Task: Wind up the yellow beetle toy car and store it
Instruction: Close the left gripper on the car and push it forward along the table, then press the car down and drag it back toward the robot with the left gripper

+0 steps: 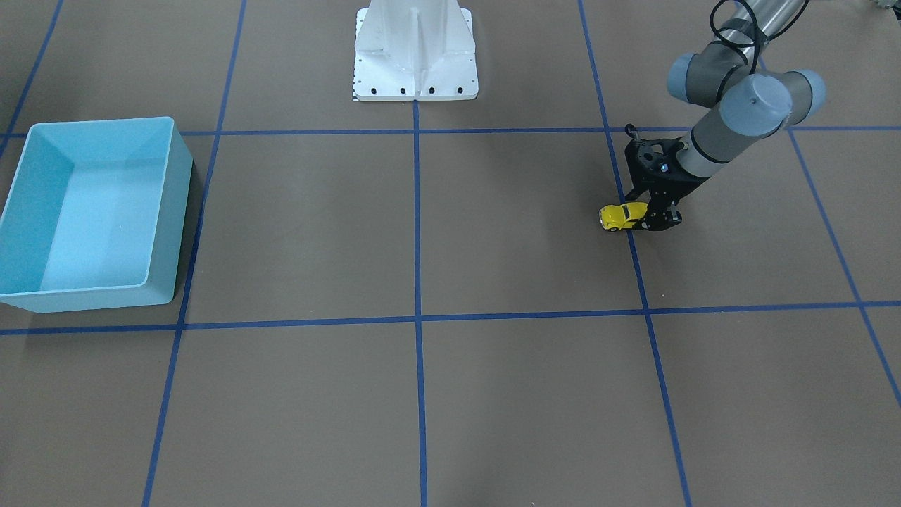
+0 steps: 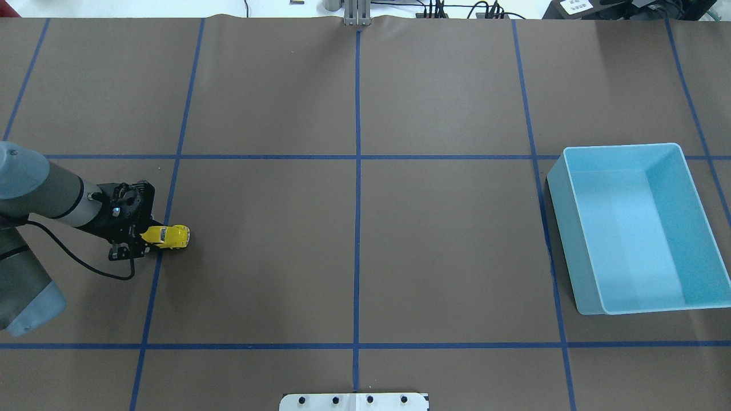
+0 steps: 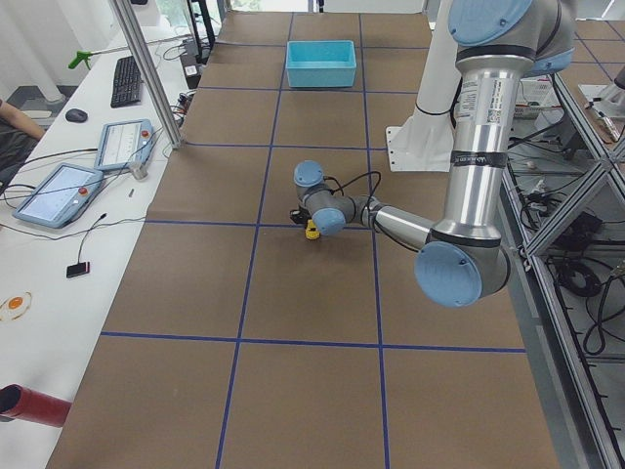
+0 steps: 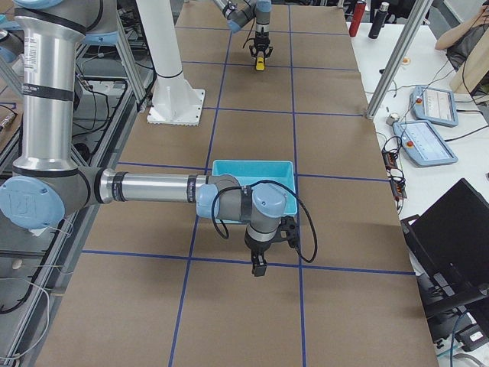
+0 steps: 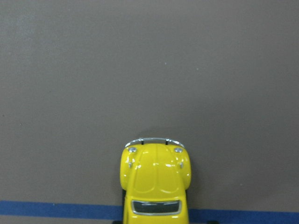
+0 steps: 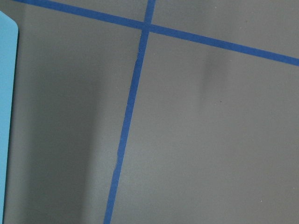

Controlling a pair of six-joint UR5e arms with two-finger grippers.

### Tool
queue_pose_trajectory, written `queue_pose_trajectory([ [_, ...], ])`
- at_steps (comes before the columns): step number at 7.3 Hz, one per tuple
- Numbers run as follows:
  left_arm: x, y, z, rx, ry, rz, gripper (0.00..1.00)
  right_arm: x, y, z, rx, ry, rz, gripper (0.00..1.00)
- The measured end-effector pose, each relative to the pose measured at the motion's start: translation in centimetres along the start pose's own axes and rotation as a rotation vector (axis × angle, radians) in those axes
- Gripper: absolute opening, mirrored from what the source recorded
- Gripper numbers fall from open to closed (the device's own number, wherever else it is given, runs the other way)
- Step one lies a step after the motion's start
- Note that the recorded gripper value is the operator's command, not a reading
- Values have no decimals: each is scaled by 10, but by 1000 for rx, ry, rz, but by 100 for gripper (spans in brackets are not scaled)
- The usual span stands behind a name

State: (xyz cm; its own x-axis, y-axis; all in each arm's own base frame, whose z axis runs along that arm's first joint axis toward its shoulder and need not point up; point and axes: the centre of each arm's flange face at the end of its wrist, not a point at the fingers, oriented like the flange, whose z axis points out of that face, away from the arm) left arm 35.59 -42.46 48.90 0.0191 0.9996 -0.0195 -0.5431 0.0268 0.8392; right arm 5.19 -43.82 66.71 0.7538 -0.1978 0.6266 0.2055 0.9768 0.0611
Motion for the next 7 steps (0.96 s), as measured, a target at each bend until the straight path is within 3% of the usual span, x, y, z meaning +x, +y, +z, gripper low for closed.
queue_pose_trajectory([
  [4, -5, -40, -15, 133, -49, 93, 0, 0, 0, 0, 0, 0, 0, 99],
  [7, -19, -60, 3, 200, -45, 131, 0, 0, 0, 0, 0, 0, 0, 99],
])
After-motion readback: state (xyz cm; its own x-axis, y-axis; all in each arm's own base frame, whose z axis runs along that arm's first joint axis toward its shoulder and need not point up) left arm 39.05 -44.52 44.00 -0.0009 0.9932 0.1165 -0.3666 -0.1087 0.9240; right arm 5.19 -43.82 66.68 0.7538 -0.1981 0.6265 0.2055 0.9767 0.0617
